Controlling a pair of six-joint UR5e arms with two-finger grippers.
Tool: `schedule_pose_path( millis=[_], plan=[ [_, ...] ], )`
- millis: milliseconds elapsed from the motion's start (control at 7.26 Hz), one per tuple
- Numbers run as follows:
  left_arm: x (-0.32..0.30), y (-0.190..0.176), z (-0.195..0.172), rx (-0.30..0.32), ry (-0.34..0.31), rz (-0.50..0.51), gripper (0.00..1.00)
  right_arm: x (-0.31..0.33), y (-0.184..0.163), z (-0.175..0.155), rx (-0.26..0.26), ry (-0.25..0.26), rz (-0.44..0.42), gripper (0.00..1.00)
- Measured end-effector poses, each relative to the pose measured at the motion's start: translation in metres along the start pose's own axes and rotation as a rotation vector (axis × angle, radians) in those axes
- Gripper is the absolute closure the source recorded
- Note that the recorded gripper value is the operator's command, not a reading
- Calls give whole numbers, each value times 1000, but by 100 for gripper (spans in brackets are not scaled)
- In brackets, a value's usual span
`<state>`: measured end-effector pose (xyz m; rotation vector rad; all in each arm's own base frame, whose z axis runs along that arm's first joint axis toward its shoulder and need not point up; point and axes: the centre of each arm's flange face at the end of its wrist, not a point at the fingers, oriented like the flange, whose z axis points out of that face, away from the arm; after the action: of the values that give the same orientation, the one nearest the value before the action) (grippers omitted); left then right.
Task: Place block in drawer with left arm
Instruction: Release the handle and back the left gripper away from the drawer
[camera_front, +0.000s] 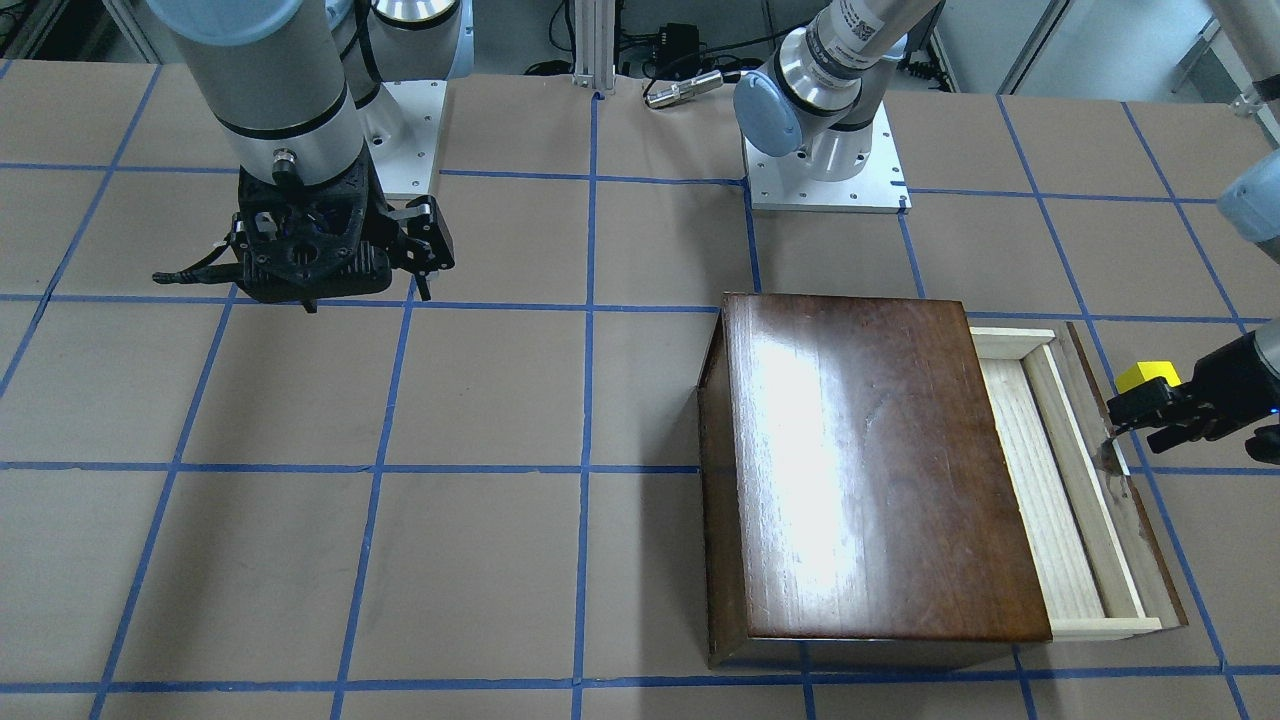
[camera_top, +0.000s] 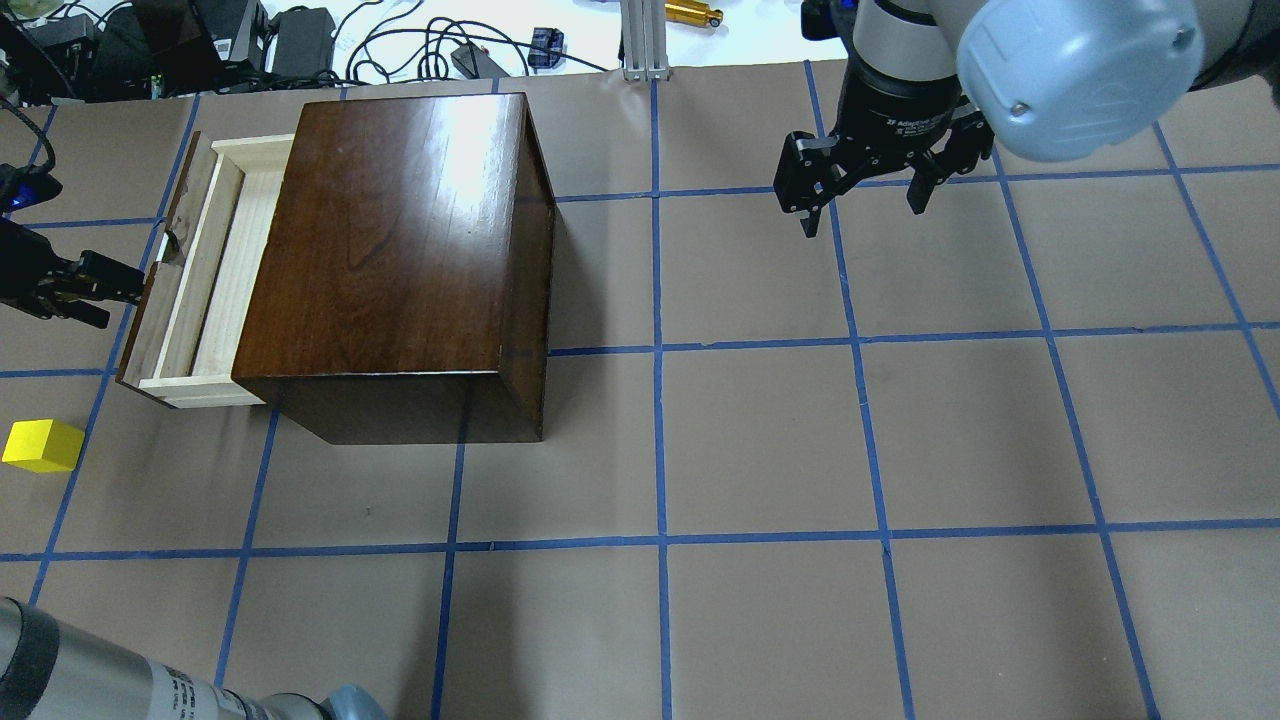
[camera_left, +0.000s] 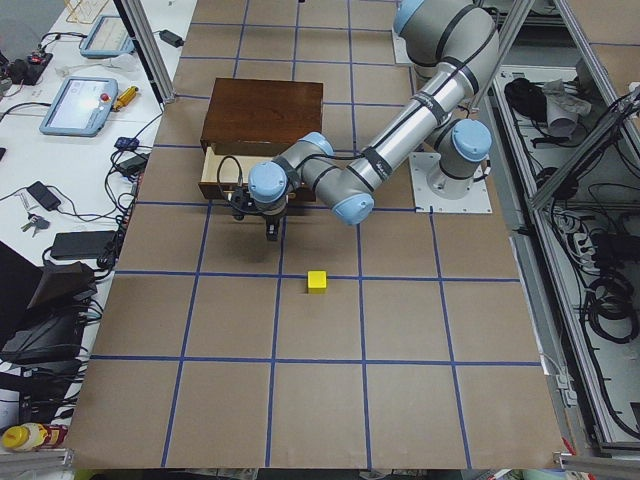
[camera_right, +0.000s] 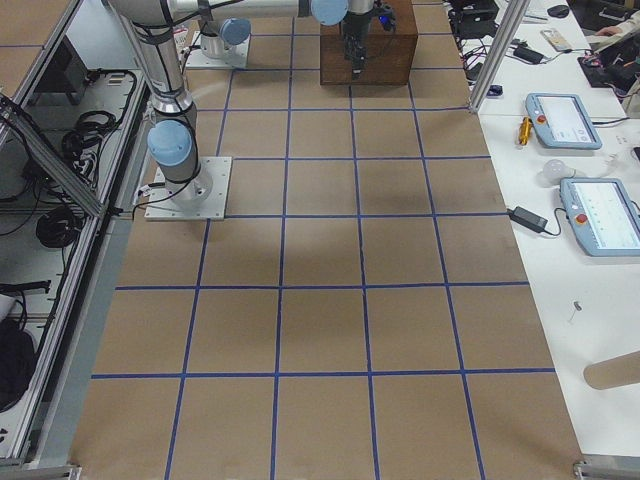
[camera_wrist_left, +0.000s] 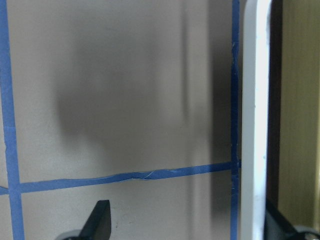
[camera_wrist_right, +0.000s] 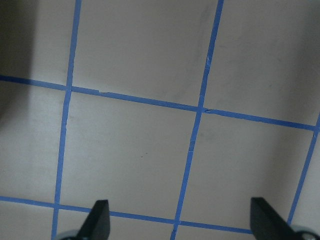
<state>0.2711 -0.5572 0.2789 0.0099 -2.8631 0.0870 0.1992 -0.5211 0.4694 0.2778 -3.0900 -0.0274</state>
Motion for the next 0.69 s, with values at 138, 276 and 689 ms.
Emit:
schedule_pose_path(
  millis=[138,276,689],
  plan=[
    [4,1,-8,9,-8,0,0,0,0,0,0,0,0,0],
    [10,1,-18,18,-23,5,0,0,0,0,0,0,0,0],
    [26,13,-59,18,-109,14,0,0,0,0,0,0,0,0]
  ],
)
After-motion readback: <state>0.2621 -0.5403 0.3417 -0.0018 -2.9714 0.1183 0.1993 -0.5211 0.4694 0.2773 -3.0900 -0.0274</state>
